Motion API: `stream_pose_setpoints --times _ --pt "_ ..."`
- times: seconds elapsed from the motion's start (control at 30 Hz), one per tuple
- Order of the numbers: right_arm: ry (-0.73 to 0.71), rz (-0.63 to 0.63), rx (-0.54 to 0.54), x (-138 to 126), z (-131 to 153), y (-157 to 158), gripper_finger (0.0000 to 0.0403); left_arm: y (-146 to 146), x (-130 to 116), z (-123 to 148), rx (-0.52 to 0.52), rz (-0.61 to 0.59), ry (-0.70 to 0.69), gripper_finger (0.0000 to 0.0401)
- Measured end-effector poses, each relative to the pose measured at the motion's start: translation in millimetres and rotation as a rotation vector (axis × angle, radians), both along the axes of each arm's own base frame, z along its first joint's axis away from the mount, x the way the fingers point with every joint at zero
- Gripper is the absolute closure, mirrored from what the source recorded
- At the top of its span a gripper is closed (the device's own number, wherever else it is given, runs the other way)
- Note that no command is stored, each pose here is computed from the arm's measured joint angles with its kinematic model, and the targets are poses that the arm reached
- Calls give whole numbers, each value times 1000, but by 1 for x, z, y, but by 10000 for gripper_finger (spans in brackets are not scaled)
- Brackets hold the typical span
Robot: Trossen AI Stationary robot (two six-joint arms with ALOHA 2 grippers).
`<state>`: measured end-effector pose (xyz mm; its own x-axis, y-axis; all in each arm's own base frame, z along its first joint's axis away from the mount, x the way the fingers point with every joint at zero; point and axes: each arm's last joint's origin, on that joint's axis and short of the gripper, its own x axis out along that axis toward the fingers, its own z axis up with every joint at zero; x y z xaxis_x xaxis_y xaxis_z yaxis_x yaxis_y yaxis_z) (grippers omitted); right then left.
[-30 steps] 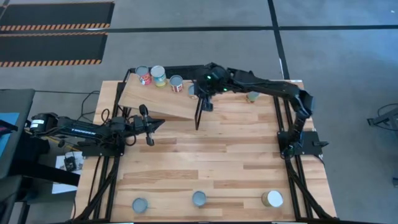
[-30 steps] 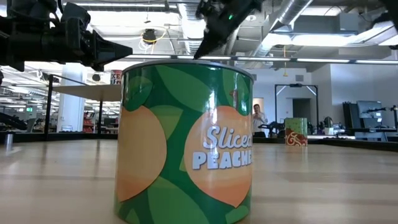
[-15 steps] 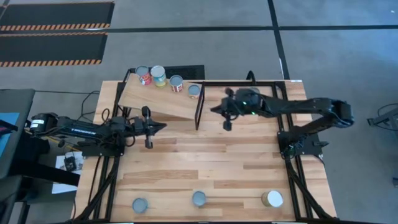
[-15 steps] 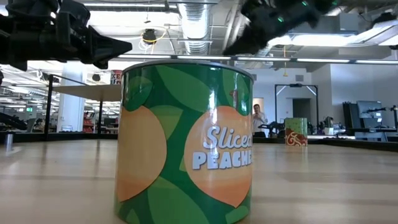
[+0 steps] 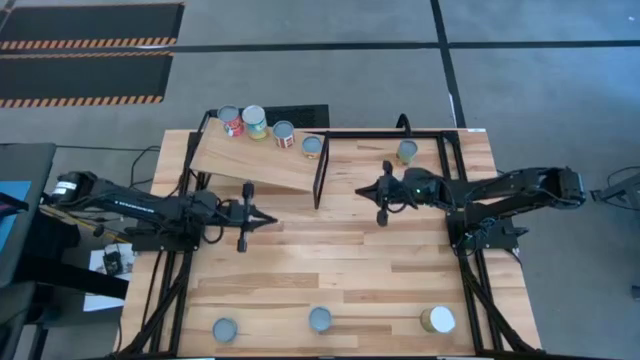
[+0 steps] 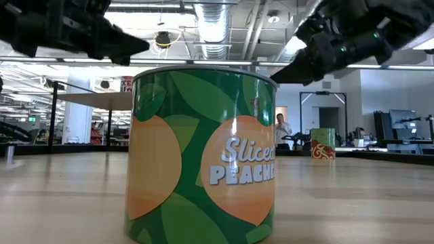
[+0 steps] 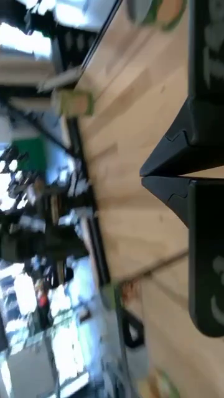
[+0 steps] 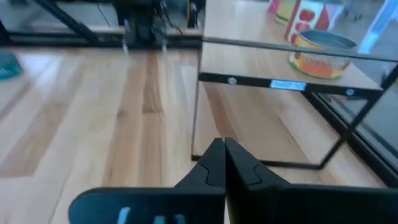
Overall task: Pick and place cans onto a shelf
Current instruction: Put the canned sliced peaches on the shelf
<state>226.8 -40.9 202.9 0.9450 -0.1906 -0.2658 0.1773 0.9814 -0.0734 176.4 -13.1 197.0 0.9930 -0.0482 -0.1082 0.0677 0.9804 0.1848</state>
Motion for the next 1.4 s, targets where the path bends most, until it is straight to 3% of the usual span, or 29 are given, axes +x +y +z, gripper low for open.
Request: stream_pose_setpoints --times 0.27,0.63,0.8,1.03,1.2,1.4 --pt "-58 -13 8 -5 -21 -1 393 -43 41 11 68 -167 180 401" --pt "-35 -10 7 5 -37 -3 392 -134 113 9 89 -336 480 374" --pt "-17 -20 16 4 -39 -4 391 -178 134 9 151 -396 556 338" --pt "-21 2 17 5 -39 1 390 -226 146 -1 324 -423 636 309" --pt "-20 6 23 5 -39 2 390 -242 155 -17 454 -356 655 307" --pt "-15 6 18 5 -39 2 390 -238 162 -23 425 -359 707 307"
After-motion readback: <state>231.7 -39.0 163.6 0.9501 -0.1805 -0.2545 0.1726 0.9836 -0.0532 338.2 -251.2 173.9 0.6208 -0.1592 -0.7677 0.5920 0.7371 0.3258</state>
